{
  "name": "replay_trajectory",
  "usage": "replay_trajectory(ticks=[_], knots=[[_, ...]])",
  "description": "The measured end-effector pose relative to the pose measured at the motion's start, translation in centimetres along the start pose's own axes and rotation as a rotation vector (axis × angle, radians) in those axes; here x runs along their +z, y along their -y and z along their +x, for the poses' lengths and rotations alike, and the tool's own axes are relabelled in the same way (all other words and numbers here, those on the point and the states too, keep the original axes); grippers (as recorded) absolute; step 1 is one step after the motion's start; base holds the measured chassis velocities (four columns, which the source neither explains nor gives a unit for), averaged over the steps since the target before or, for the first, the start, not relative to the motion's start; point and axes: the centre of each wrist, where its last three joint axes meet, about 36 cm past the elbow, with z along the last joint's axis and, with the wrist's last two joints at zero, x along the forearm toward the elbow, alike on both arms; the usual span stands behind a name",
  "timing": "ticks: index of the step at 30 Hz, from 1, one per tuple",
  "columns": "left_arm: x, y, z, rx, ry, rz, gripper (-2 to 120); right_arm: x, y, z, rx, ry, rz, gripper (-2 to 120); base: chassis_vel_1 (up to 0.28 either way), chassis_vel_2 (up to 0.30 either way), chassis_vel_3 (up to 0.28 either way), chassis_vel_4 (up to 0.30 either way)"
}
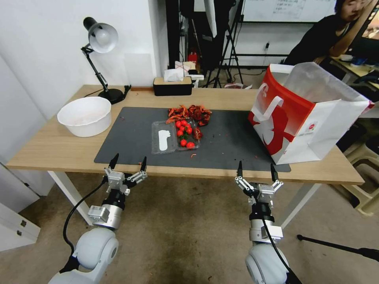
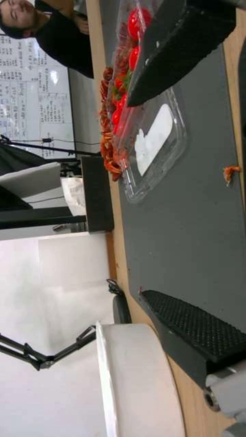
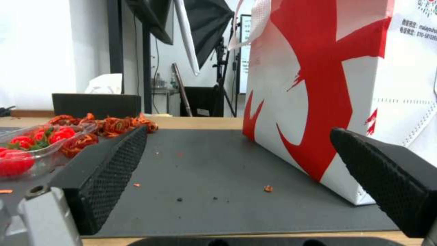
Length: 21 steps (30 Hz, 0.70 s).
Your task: Pick up the trash from the table and place it into the takeout bag.
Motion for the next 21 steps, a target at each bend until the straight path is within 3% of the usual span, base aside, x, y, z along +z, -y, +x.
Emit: replay_trajectory(ticks=[21], knots=[[0.02,-0.14,-0.02,-0.005,0.005,-0.009,100,0.1,-0.23,0.04,-0.001,-0.003,-0.005,100,0.0,0.0,0.0,0.0]])
